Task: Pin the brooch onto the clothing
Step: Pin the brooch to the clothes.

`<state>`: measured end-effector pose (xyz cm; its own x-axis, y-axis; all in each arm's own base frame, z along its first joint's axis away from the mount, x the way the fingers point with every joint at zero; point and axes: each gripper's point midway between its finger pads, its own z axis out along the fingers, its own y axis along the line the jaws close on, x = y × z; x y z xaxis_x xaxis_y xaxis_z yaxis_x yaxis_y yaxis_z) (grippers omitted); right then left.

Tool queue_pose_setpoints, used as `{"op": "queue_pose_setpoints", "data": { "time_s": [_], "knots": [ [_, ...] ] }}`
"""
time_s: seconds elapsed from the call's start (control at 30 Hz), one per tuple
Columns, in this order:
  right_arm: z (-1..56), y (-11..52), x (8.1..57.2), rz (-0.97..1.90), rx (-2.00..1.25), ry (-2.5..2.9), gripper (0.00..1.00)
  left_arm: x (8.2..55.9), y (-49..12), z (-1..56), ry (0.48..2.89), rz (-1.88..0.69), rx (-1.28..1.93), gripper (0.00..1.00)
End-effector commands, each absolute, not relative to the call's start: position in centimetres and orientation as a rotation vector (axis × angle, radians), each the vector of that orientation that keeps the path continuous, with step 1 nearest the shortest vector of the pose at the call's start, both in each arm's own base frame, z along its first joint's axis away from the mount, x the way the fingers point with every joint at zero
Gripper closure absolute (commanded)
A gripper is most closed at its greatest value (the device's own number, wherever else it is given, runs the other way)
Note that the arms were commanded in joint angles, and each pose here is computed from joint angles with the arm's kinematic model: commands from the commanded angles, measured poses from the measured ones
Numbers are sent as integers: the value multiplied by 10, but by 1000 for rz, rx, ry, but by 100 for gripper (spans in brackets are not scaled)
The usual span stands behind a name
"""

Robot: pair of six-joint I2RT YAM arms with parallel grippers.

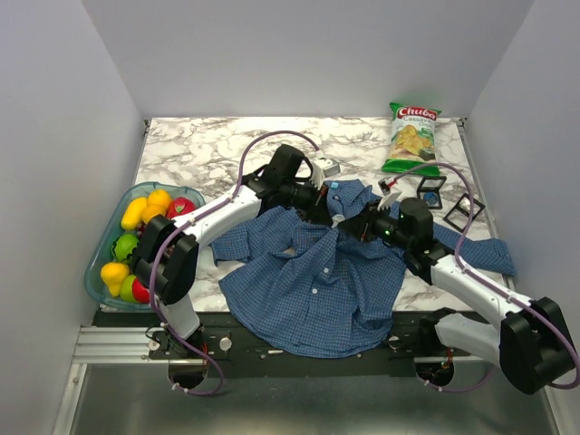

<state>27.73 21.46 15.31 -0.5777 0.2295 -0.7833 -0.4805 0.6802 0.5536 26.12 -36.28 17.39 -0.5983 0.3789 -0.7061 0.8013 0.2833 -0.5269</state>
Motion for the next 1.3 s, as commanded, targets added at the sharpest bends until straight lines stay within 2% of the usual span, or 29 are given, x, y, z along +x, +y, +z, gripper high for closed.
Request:
{"op": "queue_pose_setpoints", "data": {
  "time_s": [0.0,0.43,0.57,0.97,1.27],
  "knots": [
    [179,197,303,875,-67,1855,75,228,-373,179,2128,-1389,1129,100],
    [186,190,304,874,-17,1832,76,229,-375,180,2127,-1398,1110,100],
    [184,188,309,865,18,1855,81,223,-378,182,2109,-1416,1130,100],
    [185,185,312,857,58,1856,81,214,-383,180,2106,-1407,1164,100],
    [194,200,299,904,-149,1818,78,216,-381,175,2119,-1392,1174,100]
  ]
}}
